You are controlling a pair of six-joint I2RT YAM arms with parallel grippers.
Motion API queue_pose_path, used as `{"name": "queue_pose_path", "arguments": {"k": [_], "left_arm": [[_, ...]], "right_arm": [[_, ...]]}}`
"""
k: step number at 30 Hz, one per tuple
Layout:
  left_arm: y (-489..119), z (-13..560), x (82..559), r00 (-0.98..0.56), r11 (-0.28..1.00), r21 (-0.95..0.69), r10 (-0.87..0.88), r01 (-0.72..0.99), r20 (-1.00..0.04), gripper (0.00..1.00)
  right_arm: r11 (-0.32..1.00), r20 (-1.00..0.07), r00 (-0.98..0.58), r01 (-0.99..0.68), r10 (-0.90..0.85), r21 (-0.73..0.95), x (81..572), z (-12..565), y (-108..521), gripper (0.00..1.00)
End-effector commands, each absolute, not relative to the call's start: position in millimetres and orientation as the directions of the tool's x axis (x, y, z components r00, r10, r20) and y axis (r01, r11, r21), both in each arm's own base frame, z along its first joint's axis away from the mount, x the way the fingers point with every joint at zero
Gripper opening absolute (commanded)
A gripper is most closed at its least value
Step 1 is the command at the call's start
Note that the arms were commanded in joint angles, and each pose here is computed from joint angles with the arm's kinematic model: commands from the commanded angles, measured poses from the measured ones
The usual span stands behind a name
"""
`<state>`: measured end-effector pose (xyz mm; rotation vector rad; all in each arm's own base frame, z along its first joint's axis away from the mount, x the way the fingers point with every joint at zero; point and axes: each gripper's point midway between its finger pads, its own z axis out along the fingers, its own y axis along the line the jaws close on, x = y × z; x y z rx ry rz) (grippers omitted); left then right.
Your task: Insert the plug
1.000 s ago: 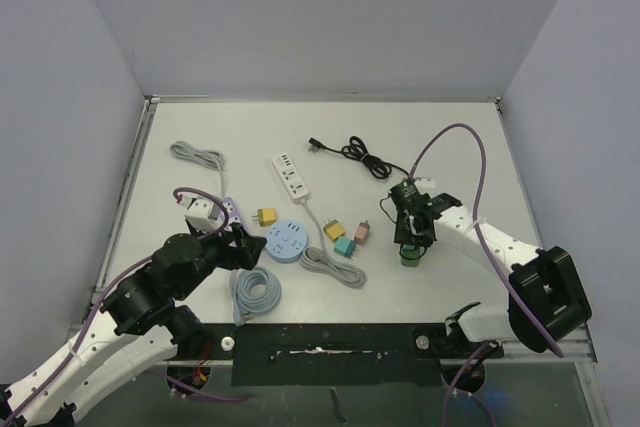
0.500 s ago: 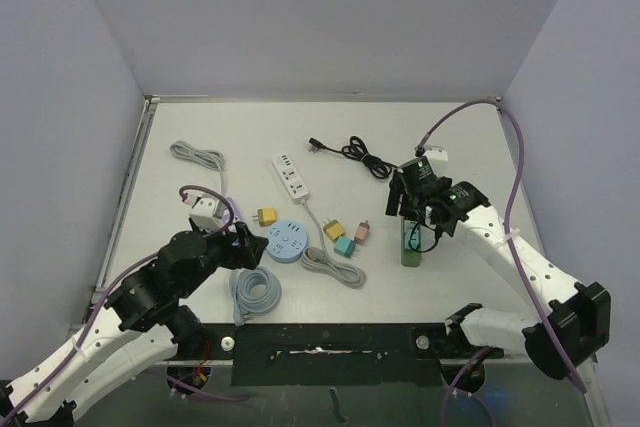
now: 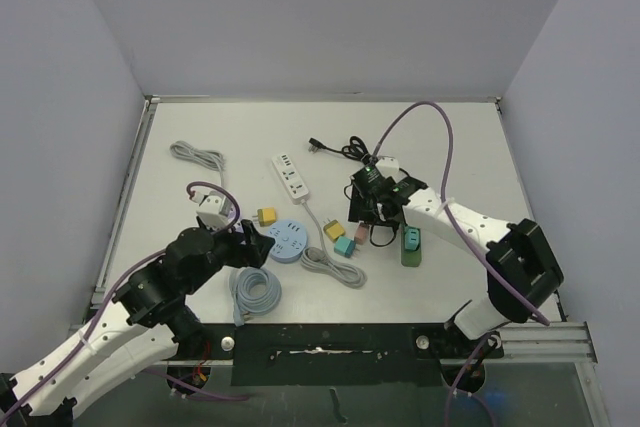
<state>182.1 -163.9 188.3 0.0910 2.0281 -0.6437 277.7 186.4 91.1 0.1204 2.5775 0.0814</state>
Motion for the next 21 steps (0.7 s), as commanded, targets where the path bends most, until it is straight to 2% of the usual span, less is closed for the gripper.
{"name": "queue_pose_path", "arguments": {"k": [1, 5, 15, 21], "left_arm": [[-177.3, 201.1, 185.8, -0.511, 0.817, -0.462, -0.249, 0.344, -0.822, 0.78], [-179.0, 200.4, 187.1, -0.512, 0.815, -0.47, -0.258, 0.34, -0.819, 0.78], [-185.6, 195.3, 187.7, -0.527, 0.794, -0.507, -0.288, 0.335, -0.8, 0.78], [-189.8, 191.6, 188.6, -0.538, 0.78, -0.536, -0.315, 0.323, -0.782, 0.78]], "right_arm": [[0.972, -0.529, -0.82, 0.135, 0.219, 0.193, 292.8, 82.7, 210.5, 0.62], [0.969, -0.5, -0.834, 0.16, 0.234, 0.187, 292.5, 64.2, 215.6, 0.59], [0.966, -0.437, -0.864, 0.189, 0.25, 0.178, 282.2, 36.5, 212.3, 0.4], [0.967, -0.433, -0.87, 0.164, 0.235, 0.195, 278.0, 38.4, 211.7, 0.21]]}}
